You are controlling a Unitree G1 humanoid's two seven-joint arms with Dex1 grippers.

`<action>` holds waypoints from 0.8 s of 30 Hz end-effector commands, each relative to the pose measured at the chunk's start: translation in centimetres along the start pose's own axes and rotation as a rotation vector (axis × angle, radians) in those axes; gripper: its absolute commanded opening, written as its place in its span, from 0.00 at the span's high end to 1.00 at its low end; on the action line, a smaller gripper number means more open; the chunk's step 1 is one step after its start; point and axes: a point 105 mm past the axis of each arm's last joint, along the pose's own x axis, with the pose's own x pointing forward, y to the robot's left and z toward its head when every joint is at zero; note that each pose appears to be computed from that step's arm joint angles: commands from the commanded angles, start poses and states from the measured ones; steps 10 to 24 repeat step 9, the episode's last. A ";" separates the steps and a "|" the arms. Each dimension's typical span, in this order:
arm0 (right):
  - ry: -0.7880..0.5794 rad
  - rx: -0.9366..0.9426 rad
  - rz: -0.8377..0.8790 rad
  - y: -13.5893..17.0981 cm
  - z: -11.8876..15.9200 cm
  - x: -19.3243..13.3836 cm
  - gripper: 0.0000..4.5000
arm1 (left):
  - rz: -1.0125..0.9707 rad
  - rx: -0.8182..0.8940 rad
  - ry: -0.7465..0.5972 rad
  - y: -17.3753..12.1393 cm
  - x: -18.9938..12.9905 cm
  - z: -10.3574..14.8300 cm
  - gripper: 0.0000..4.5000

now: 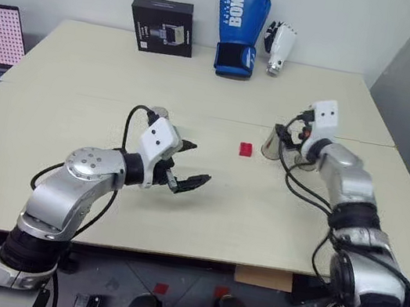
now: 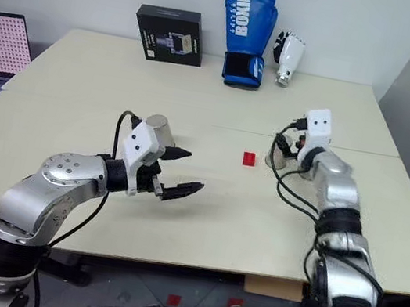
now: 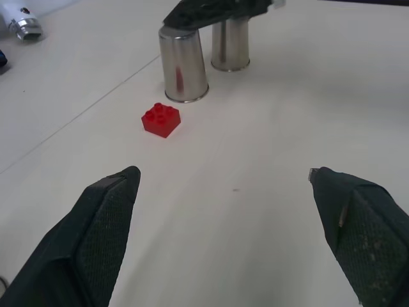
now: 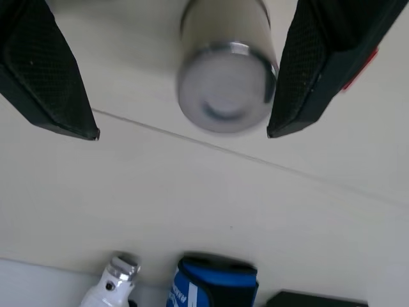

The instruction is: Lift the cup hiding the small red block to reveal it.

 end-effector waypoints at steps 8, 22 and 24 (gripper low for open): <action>0.175 -0.011 0.221 4.2 -0.1 -12.0 0.01 | -0.006 0.035 0.038 1.9 -2.2 0.2 0.00; 0.180 -0.001 0.215 4.4 -0.2 -12.2 0.01 | -0.003 0.035 0.036 2.0 -2.4 0.2 0.00; 0.180 -0.001 0.215 4.4 -0.2 -12.2 0.01 | -0.003 0.035 0.036 2.0 -2.4 0.2 0.00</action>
